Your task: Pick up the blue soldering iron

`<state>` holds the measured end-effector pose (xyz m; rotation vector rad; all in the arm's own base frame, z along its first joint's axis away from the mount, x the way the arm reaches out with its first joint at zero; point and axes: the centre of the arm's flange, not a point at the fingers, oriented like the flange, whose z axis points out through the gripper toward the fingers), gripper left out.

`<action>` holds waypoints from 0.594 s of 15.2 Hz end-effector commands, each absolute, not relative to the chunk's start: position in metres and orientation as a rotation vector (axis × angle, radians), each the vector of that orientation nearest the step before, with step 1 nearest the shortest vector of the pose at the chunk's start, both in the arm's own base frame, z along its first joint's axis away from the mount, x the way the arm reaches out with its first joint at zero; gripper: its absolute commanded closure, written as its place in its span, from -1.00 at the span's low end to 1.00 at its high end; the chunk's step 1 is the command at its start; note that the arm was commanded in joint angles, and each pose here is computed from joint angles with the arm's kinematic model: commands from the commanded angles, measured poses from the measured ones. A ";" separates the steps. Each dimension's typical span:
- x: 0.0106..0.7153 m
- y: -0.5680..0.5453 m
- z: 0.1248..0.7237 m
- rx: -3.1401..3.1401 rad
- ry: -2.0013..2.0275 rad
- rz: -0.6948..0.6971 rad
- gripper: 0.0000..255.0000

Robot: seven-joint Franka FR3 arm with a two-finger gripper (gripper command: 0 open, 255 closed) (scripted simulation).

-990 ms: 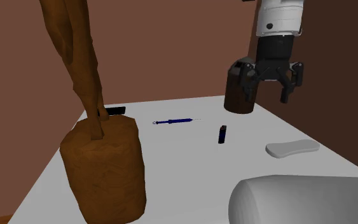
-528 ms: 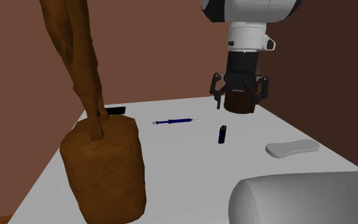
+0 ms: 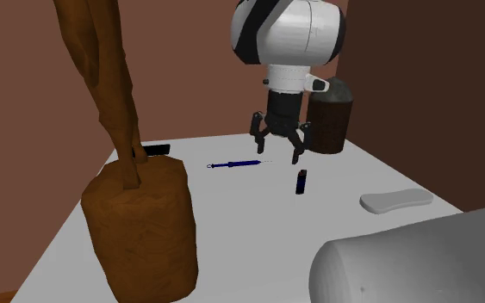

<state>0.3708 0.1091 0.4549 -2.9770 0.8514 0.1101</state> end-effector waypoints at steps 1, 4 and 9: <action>0.385 0.123 0.443 -2.930 0.970 0.092 -1.00; 0.411 0.144 0.427 -2.860 1.130 0.067 -1.00; 0.458 0.171 0.401 -2.724 1.385 0.026 -1.00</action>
